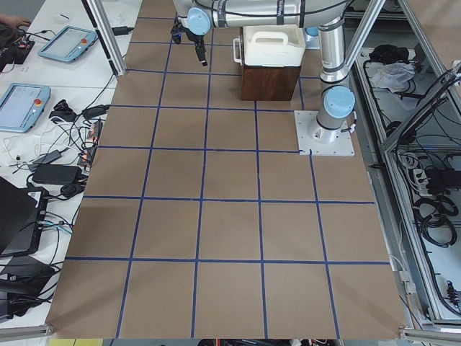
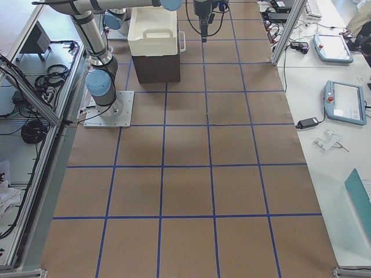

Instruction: Put scissors in drawer and close it

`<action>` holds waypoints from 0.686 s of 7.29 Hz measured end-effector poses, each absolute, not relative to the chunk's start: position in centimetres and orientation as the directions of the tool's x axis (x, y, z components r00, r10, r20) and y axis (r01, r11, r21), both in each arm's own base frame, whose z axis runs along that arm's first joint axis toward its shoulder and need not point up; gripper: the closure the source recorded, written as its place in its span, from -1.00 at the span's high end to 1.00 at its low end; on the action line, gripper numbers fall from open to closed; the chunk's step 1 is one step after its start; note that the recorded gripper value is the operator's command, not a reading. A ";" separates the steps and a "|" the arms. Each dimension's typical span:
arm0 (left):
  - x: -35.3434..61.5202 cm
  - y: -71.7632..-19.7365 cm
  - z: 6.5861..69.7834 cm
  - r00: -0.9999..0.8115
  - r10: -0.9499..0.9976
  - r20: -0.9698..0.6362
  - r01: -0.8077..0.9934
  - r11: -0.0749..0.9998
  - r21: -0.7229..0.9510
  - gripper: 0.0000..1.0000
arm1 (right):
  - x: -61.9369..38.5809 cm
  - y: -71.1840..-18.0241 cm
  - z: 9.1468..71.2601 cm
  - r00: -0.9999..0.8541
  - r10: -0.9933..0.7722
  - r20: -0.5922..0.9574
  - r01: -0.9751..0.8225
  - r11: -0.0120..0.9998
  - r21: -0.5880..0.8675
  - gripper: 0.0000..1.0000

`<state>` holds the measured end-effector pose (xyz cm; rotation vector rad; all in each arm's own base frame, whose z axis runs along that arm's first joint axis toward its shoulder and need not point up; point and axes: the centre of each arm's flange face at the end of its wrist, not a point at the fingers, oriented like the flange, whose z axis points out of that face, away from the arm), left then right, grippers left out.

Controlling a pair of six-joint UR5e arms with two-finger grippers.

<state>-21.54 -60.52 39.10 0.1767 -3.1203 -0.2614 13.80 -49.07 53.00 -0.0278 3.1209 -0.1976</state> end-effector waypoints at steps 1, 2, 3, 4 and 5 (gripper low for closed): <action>-19.0 -61.0 42.3 -0.993 -0.119 0.014 -0.117 0.989 0.088 1.00 | 13.8 -49.1 53.0 -1.000 -0.019 -0.013 -0.017 0.992 -0.126 1.00; -16.5 -61.0 45.4 -0.993 -0.118 0.024 -0.118 0.993 0.021 1.00 | 13.8 -49.0 53.0 -1.000 -0.019 -0.013 -0.017 0.992 -0.127 1.00; -14.6 -60.4 47.6 -0.995 -0.095 0.024 -0.096 0.995 -0.023 1.00 | 13.8 -49.0 53.0 -1.000 -0.019 -0.013 -0.017 0.992 -0.127 1.00; -13.3 -59.7 49.0 -0.999 -0.044 0.000 -0.044 0.998 -0.051 1.00 | 13.8 -49.0 53.0 -1.000 -0.019 -0.013 -0.017 0.992 -0.127 1.00; -12.0 -58.8 50.0 -1.000 -0.002 -0.030 0.000 0.998 -0.065 1.00 | 13.8 -49.0 53.0 -1.000 -0.019 -0.014 -0.017 0.992 -0.127 1.00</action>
